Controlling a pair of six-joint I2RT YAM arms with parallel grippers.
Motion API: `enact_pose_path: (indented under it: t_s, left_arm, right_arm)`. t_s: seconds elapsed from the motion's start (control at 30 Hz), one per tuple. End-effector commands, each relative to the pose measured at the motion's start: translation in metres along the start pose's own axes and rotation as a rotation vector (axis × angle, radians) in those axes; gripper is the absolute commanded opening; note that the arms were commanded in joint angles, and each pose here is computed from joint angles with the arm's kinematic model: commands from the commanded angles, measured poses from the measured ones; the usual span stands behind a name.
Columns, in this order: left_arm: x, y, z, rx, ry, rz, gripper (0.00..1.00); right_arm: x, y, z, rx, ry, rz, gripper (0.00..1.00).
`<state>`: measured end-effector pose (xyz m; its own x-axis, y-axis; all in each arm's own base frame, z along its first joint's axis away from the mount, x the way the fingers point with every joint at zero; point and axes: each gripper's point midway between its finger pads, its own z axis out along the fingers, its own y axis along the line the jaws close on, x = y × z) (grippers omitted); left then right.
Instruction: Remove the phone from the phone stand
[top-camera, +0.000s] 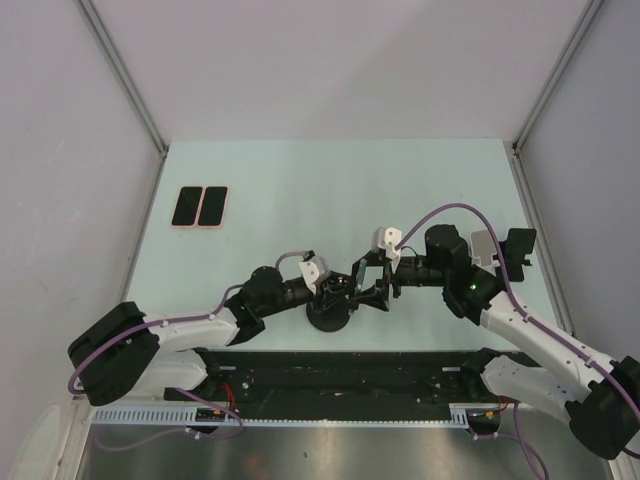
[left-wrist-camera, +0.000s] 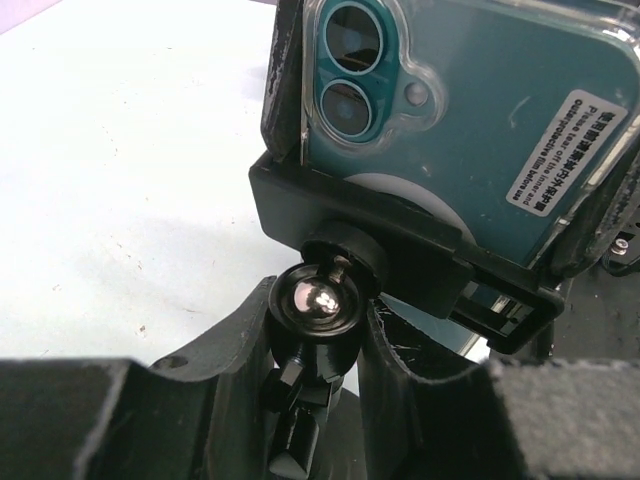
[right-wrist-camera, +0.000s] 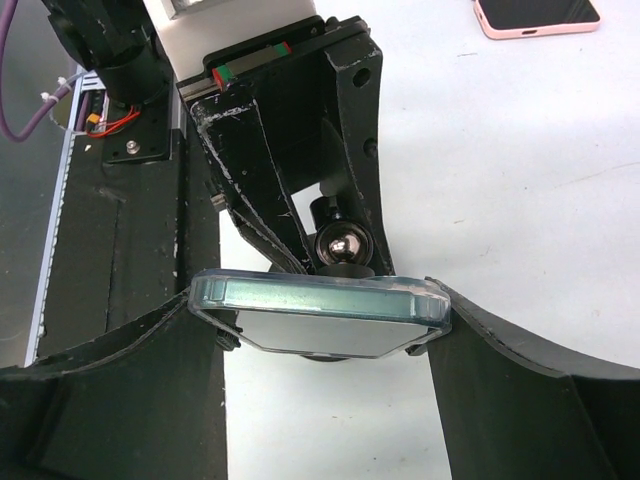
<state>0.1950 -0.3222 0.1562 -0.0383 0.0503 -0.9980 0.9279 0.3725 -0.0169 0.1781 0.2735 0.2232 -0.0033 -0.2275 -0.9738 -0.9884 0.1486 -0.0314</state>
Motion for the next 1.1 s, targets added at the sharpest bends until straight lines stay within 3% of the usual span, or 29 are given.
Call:
enact_pose_path:
  t_s: [0.0, 0.3, 0.57, 0.93, 1.07]
  left_arm:
    - [0.035, 0.070, -0.027, -0.360, 0.113, -0.023, 0.00]
    - [0.036, 0.083, -0.036, -0.443, 0.105, -0.050, 0.00]
    - [0.018, 0.078, -0.024, -0.387, 0.074, -0.025, 0.00]
    - [0.009, 0.080, -0.019, -0.384, 0.057, -0.024, 0.00]
    - [0.000, 0.075, 0.002, -0.313, 0.052, -0.023, 0.00]
  right_arm:
    - [-0.050, -0.031, -0.024, 0.206, -0.128, -0.089, 0.00]
    - [-0.053, -0.045, -0.028, 0.290, -0.147, -0.088, 0.00]
    - [-0.053, -0.048, -0.020, 0.281, -0.157, -0.074, 0.00]
    - [-0.053, -0.075, -0.038, 0.475, -0.157, -0.016, 0.00]
    - [-0.059, -0.085, -0.056, 0.585, -0.173, -0.001, 0.00]
